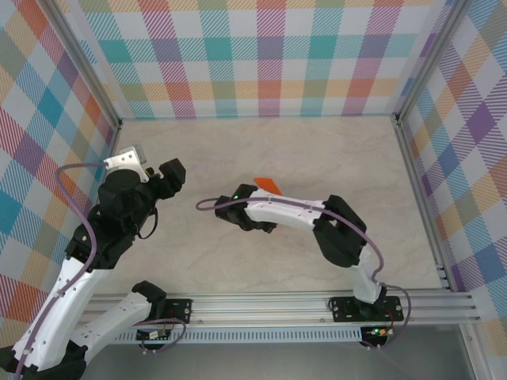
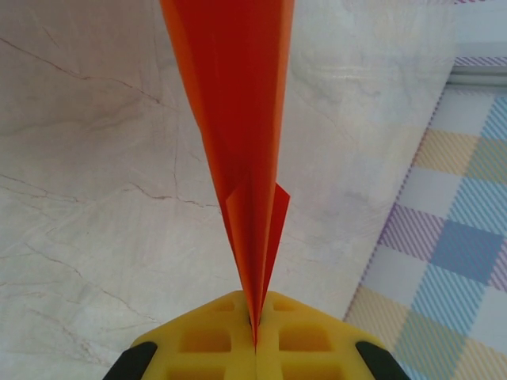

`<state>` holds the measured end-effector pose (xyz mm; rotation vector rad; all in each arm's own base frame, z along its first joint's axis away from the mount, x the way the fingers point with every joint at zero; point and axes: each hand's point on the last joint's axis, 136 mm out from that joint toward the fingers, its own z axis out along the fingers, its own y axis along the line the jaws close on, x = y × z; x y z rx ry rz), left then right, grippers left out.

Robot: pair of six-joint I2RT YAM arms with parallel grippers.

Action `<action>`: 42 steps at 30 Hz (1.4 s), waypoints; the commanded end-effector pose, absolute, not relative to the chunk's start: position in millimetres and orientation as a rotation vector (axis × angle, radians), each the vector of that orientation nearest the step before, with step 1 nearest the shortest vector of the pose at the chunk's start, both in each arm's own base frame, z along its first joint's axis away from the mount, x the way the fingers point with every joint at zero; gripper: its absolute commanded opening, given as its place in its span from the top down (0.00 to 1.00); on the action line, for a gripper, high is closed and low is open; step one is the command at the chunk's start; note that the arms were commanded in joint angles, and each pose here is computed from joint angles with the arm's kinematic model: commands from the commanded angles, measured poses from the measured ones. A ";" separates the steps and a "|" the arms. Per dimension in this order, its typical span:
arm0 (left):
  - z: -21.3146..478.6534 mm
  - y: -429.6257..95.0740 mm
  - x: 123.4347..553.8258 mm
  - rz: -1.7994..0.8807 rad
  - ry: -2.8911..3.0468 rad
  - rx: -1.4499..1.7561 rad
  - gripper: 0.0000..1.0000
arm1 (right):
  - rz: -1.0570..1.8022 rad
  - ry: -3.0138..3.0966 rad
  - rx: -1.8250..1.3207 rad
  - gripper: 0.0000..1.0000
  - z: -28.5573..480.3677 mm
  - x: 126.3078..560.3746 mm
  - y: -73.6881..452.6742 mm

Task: Fold a paper plane with a square sheet of paper (fold left side to right side)
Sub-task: Turn over the paper at the center of the table.

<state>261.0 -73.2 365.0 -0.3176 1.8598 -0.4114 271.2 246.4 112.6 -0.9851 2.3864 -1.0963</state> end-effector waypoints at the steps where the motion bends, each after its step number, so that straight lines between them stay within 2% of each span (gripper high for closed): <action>1: 359.1 -64.9 260.8 -0.365 1.864 -0.347 0.20 | -1.331 2.285 -1.084 0.94 110.9 270.4 239.2; 8: 358.2 -68.9 262.9 -0.385 1.867 -0.343 0.19 | -1.461 2.268 -1.173 0.90 72.5 260.5 246.6; 13: 354.6 -72.8 266.7 -0.404 1.877 -0.356 0.18 | -1.416 2.358 -1.262 0.71 47.1 239.4 252.5; 17: 348.7 -77.0 270.9 -0.422 1.892 -0.372 0.15 | -1.291 2.478 -1.282 0.60 45.5 219.0 254.8; 20: 339.6 -78.0 274.9 -0.413 1.922 -0.392 0.14 | -1.078 2.603 -1.276 0.48 50.4 199.0 260.7; 22: 331.6 -76.8 278.0 -0.411 1.935 -0.420 0.11 | -0.907 2.667 -1.245 0.32 62.7 187.8 264.1; 28: 304.2 -86.1 289.2 -0.508 1.999 -0.476 0.09 | -0.509 2.688 -1.151 0.01 110.6 174.9 265.8; 32: 273.6 -130.0 303.1 -0.721 2.114 -0.401 0.10 | -0.180 2.712 -0.993 0.00 132.7 187.8 262.7; 37: 234.8 -188.1 318.4 -1.007 2.195 -0.293 0.18 | 0.397 2.586 -0.674 0.00 165.7 224.8 262.4; 39: 218.5 -207.4 323.3 -1.074 2.218 -0.269 0.20 | 0.677 2.455 -0.527 0.00 187.5 241.5 260.6; 42: 192.4 -233.9 324.9 -1.098 2.297 -0.202 0.21 | 0.848 2.343 -0.415 0.00 202.7 253.7 247.2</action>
